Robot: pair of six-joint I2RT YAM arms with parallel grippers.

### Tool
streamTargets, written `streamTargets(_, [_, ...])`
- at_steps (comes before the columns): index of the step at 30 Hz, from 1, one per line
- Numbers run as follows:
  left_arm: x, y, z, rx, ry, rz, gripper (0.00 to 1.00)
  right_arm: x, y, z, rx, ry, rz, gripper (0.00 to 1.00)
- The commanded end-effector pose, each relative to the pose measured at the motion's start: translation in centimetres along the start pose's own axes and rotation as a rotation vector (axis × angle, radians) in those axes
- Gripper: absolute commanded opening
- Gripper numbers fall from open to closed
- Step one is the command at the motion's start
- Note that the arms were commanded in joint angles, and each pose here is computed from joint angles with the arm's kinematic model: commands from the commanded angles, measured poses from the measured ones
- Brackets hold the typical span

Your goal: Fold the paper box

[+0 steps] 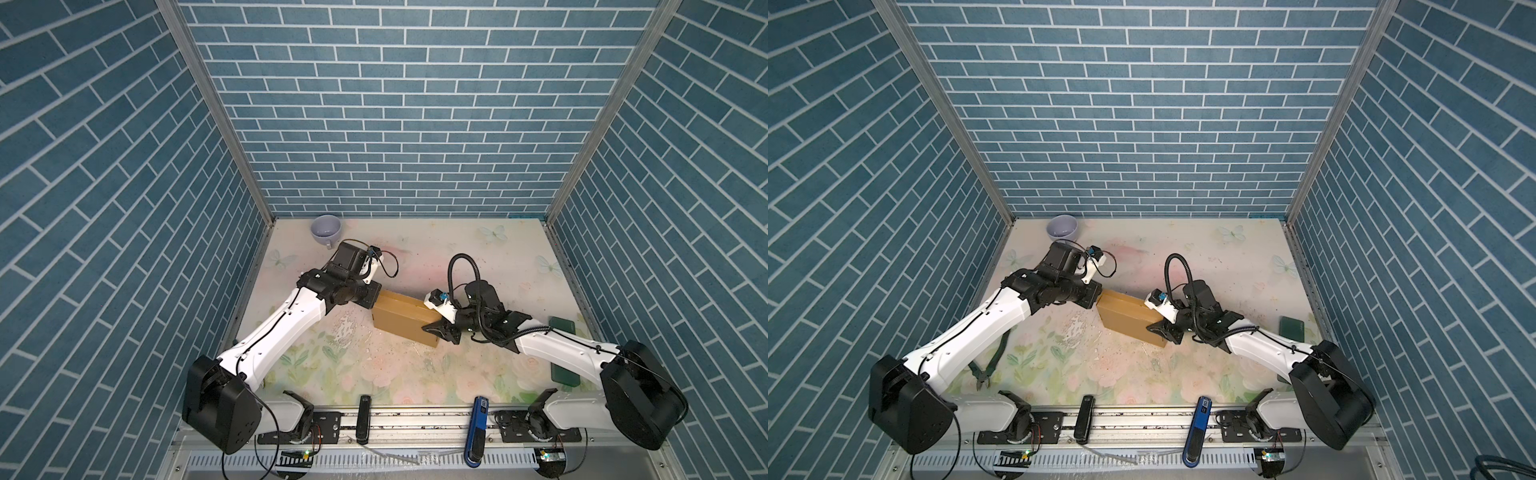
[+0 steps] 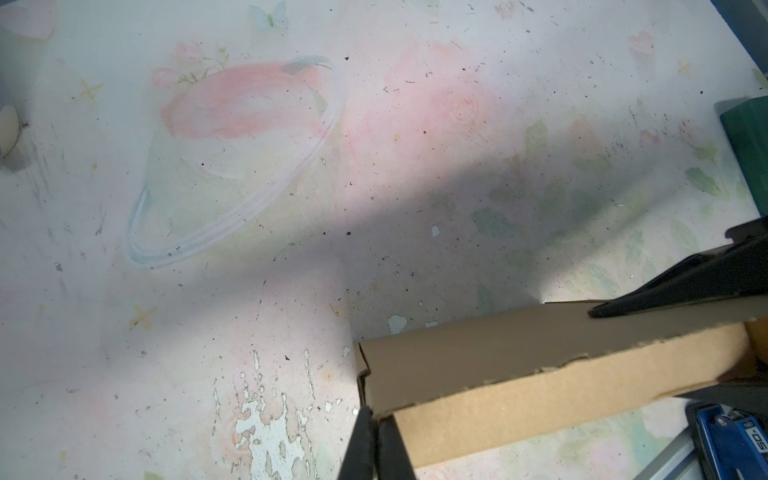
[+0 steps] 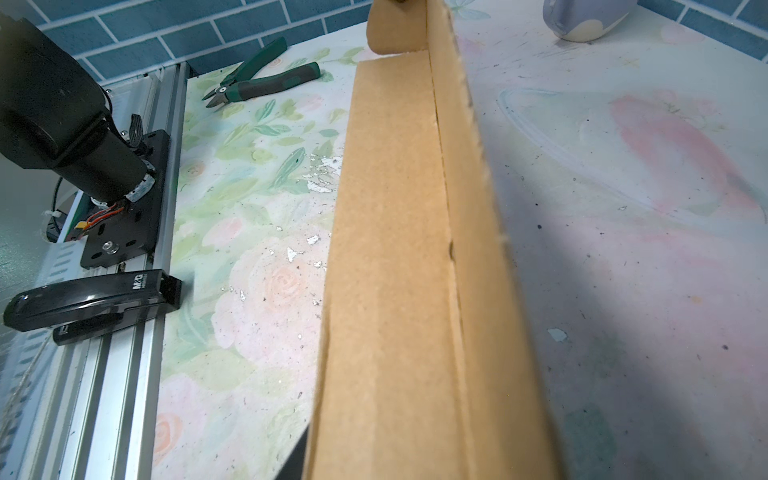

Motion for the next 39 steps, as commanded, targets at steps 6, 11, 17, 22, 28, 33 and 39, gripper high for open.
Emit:
streamTargets(6, [0.0, 0.7, -1.1, -0.020, 0.049, -0.027, 0.05, 0.3, 0.2, -0.4, 0.019, 0.015, 0.013, 0.00])
streamTargets(11, [0.5, 1.2, -1.3, -0.045, 0.054, -0.032, 0.04, 0.3, 0.2, -0.4, 0.020, 0.015, 0.016, 0.00])
streamTargets(17, [0.7, 1.8, -1.4, -0.057, 0.049, -0.036, 0.02, 0.4, 0.2, -0.5, 0.022, 0.022, 0.021, 0.00])
streamTargets(22, [0.9, 2.4, -1.4, -0.059, 0.040, -0.030, 0.01, 0.4, 0.2, -0.5, 0.022, 0.019, 0.023, 0.00])
streamTargets(28, [1.2, 3.0, -1.4, -0.064, 0.035, -0.034, 0.00, 0.3, 0.2, -0.5, 0.022, 0.021, 0.023, 0.00])
streamTargets(33, [1.6, 3.5, -1.3, -0.066, 0.028, -0.027, 0.00, 0.3, 0.1, -0.5, 0.022, 0.020, 0.023, 0.00])
streamTargets(39, [2.1, 3.9, -1.4, -0.066, 0.027, -0.023, 0.00, 0.2, 0.0, -0.4, 0.022, 0.021, 0.023, 0.00])
Point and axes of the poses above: each gripper's point midway between its finger pads, its own x axis out along the fingers, its own z axis along the line the jaws close on, y = z × x, the point moved 7 cm from there along -x, back along the fingers, and after that the axes turned 5 degrees about x, right-handed, at the moved point
